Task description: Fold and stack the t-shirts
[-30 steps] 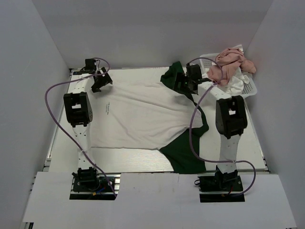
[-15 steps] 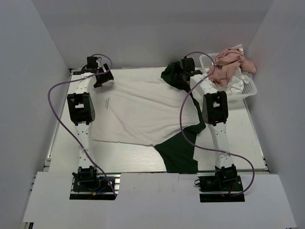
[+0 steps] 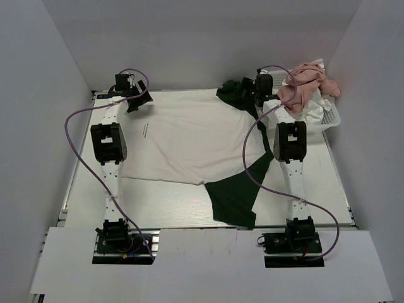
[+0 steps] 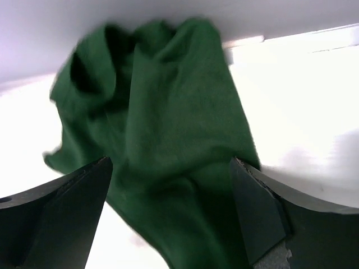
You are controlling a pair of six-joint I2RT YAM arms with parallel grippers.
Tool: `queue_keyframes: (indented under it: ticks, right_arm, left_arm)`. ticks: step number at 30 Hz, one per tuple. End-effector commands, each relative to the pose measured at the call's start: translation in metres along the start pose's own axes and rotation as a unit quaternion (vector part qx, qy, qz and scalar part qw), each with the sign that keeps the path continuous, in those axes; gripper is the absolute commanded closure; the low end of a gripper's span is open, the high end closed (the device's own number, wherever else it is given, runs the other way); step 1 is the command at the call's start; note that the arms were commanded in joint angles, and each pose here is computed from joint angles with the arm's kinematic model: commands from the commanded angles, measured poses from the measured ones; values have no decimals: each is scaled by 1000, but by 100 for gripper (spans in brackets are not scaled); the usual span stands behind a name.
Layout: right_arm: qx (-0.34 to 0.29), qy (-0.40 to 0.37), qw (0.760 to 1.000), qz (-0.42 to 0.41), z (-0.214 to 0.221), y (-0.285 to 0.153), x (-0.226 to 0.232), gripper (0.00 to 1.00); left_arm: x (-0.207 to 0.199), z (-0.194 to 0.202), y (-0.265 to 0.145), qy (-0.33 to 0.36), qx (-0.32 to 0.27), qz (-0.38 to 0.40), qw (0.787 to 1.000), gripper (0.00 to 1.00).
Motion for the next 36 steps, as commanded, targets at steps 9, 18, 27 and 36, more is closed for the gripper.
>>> queue_keyframes:
  ticks: [9, 18, 27, 36]
  right_arm:
    - [-6, -248, 967, -55, 16, -224, 137, 10]
    - [93, -202, 974, -41, 140, -342, 106, 10]
    - [162, -194, 967, -34, 218, -403, 80, 10]
    - [286, -276, 917, 19, 265, -453, 76, 10]
  left_arm:
    - [-3, 47, -212, -93, 57, -184, 977, 0]
    - [42, 185, -267, -201, 93, -299, 928, 0]
    - [60, 197, -250, -244, 71, -279, 926, 7]
    - [68, 219, -220, -251, 120, -273, 921, 100]
Point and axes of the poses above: each gripper's point midway between its finger pads, its own y axis out along the fingers, its own x axis along the line the jaws close on, z = x × y, the point moved 10 cm from there along -y, back along the fingers, and after that the axes turned 7 degrees about y, right-handed, at the moved point
